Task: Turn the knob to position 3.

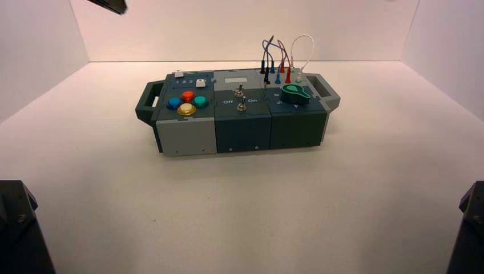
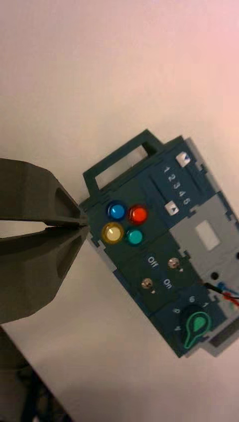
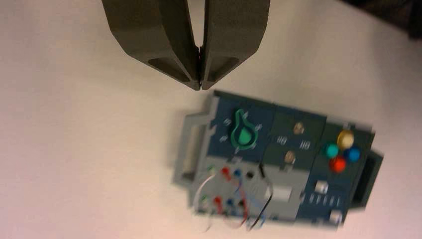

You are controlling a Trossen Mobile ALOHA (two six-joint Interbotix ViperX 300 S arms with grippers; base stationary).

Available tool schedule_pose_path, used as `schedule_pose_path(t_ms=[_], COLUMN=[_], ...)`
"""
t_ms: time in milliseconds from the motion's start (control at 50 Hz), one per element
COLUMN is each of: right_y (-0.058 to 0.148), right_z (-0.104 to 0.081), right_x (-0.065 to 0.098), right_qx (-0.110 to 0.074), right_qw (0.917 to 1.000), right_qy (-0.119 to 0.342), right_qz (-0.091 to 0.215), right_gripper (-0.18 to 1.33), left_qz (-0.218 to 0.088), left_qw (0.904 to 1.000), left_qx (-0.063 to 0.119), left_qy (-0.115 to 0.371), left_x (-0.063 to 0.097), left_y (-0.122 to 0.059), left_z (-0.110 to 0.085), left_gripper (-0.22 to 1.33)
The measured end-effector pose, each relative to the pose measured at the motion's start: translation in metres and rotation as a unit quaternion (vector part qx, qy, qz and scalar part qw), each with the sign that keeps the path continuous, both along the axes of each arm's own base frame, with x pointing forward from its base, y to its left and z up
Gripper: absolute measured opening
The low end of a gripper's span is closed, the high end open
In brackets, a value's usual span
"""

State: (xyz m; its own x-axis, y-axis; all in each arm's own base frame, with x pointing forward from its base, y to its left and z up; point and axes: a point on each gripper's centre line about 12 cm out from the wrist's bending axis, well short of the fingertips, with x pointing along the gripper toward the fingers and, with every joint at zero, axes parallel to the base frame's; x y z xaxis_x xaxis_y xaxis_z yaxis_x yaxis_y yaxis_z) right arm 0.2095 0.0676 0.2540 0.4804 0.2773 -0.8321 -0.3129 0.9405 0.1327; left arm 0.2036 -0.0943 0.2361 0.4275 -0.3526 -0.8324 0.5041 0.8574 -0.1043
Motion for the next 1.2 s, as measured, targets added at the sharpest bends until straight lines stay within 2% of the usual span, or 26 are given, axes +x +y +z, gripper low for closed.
schedule_pose_path(t_ms=[80,240,480,620,900,1200], right_y=[0.009,0.025,0.042,0.054,0.076,0.086], right_z=[-0.009,-0.030,-0.055,-0.069,-0.099,-0.130], right_x=[0.006,0.016,0.024,0.028,0.033,0.047], right_qx=[-0.005,-0.013,-0.024,-0.031,-0.037,-0.049], right_qw=[0.9996,0.9970,0.9930,0.9902,0.9850,0.9812], right_qy=[0.023,0.066,0.097,0.113,0.139,0.162], right_qz=[0.015,0.040,0.062,0.077,0.096,0.093], right_gripper=[-0.14,-0.14,-0.14,-0.14,-0.14,-0.14], left_qz=[-0.011,-0.026,-0.067,-0.081,-0.066,-0.062], left_qw=[0.9998,0.9983,0.9932,0.9906,0.9916,0.9909], left_qx=[0.006,0.016,0.035,0.040,0.012,0.014], left_qy=[0.018,0.049,0.088,0.103,0.111,0.119], left_x=[0.010,0.022,0.032,0.031,0.036,0.041], left_y=[-0.006,-0.019,-0.044,-0.054,-0.063,-0.067], left_z=[-0.006,-0.018,-0.038,-0.046,-0.053,-0.064], left_gripper=[-0.16,-0.16,-0.16,-0.16,-0.16,-0.16])
